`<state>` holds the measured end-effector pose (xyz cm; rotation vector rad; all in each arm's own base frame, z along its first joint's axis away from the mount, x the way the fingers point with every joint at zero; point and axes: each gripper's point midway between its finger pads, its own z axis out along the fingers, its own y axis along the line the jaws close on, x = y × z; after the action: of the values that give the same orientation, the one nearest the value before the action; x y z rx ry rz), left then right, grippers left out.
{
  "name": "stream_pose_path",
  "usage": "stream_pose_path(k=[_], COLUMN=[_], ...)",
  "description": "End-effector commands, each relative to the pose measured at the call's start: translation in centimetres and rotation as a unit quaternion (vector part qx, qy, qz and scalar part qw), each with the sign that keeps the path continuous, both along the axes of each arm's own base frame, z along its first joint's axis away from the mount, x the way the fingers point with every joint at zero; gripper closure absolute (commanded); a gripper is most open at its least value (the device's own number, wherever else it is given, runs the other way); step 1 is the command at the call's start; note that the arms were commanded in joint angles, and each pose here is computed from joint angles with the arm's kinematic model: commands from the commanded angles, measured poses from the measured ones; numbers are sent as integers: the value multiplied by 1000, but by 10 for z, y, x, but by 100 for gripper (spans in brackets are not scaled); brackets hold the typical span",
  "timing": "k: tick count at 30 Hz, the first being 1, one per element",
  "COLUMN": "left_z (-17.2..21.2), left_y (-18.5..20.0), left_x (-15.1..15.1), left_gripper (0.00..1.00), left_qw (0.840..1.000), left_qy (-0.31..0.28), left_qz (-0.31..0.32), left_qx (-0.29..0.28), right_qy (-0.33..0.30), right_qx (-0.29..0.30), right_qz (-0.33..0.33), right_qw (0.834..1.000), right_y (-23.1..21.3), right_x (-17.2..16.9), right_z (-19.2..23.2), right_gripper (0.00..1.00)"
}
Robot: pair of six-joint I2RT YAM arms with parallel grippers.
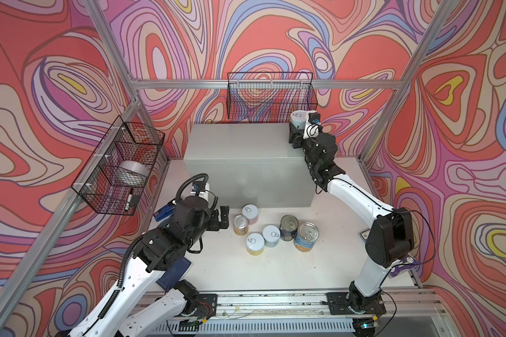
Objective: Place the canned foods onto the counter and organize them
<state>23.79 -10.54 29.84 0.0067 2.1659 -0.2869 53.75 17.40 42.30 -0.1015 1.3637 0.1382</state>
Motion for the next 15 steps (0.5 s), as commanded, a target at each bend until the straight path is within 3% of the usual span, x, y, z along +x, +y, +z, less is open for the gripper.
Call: stream_pose_path(k=[1,7,15], left_z=[0,-3,0], left_y=[1,-1,-5], left_x=[1,2,4], left_gripper=[0,0,0], left_qw=[1000,1000,1000], left_qy=[-5,-2,-6], left_qz=[0,-2,-9], left_qx=[3,2,-4], right_qy=[2,2,48], right_qx=[24,34,9], right_qz=[-48,-46,-63], right_qw=[999,998,997], right_y=[-25,-28,-35], right_x=[9,-4,-9], right_z=[-19,-23,-38], right_gripper=[50,48,49])
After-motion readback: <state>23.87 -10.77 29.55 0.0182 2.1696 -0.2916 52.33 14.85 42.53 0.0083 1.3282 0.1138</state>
